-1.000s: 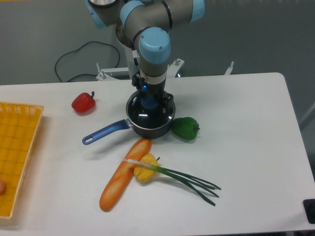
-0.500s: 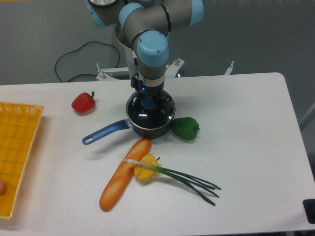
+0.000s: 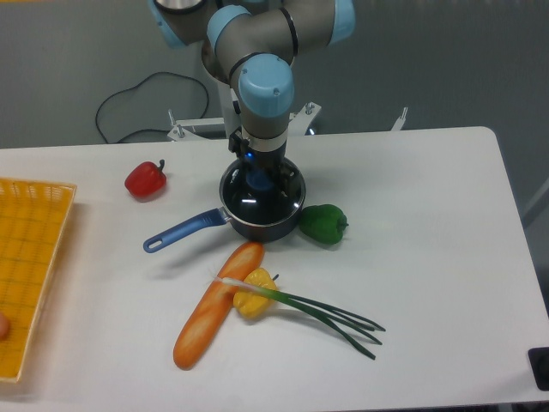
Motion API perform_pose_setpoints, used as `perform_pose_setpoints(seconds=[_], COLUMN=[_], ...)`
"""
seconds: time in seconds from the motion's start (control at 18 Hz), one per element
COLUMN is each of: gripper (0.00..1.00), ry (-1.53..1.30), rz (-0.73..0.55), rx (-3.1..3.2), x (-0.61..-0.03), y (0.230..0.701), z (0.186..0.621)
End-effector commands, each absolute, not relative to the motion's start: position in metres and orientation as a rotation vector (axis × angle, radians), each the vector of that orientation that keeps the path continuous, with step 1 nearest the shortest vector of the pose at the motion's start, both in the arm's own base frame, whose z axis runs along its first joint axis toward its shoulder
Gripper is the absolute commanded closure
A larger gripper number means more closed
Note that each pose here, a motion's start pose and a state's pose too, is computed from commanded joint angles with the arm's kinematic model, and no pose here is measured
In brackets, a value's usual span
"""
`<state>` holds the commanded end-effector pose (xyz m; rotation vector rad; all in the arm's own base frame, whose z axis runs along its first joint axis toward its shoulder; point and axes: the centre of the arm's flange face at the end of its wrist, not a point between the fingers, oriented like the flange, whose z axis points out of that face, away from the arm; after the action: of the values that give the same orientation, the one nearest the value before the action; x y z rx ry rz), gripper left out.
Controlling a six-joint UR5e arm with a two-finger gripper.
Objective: Open the lid
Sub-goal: 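Close the gripper around the blue lid knob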
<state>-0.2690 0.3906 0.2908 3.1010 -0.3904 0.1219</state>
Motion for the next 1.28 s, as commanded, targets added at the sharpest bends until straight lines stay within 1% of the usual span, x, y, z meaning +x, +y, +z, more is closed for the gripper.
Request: perform_pose_setpoints(seconds=[0.72, 0.94, 1.0, 1.11, 1.28], gripper=[0.01, 0.2, 0.21, 0.27, 0.39], ry=[-0.411, -0.406, -0.404, -0.407, -0.402], rz=[0.13, 0.134, 0.132, 0.127, 0.126], rx=[3.095, 3.094, 3.095, 3.095, 3.093], x=[-0.2679, -0.2673, -0.2683, -0.269, -0.2693], y=[0.3889, 0.3893, 0.3892, 0.3904, 0.3903], z=[0.2887, 0.2879, 0.2885, 0.2898, 0.2902])
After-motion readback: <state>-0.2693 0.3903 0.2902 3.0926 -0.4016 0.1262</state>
